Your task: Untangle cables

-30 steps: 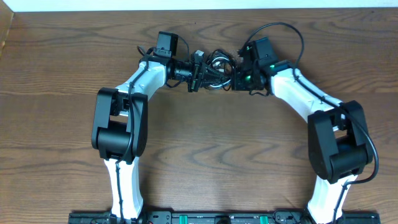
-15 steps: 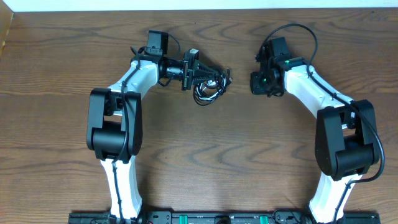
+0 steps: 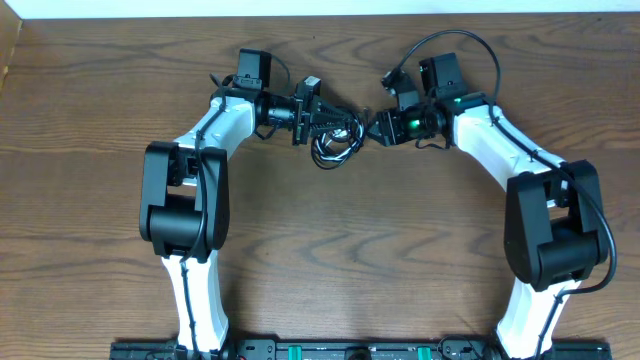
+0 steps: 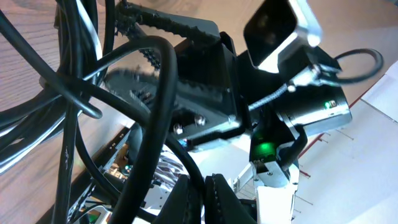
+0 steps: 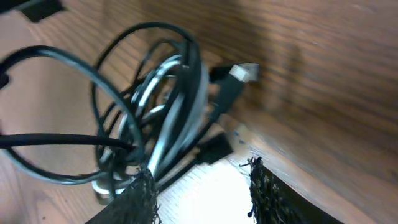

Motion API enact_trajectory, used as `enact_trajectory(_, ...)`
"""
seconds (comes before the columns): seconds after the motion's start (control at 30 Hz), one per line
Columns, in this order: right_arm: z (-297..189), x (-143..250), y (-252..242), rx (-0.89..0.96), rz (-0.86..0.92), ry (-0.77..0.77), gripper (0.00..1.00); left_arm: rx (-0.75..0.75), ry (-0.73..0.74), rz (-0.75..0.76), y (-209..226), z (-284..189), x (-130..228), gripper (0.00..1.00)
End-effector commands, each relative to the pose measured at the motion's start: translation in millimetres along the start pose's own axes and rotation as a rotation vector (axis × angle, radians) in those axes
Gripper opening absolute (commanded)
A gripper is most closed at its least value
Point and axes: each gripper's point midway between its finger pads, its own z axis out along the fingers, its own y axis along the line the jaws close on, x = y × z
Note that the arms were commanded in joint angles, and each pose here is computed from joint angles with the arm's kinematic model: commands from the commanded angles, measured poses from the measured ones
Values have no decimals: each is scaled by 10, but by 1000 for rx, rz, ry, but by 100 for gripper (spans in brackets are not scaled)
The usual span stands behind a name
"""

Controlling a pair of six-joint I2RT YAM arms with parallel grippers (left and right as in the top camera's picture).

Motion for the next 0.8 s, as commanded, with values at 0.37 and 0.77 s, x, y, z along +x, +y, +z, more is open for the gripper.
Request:
enact_trajectory(0.37,84,80,405,-124,-64,38,44,7,6,58,-108,-11,93,7)
enact_trajectory(0.77,170,116,467,-85,-82,53,44,0,16,58,-98,45,115,8)
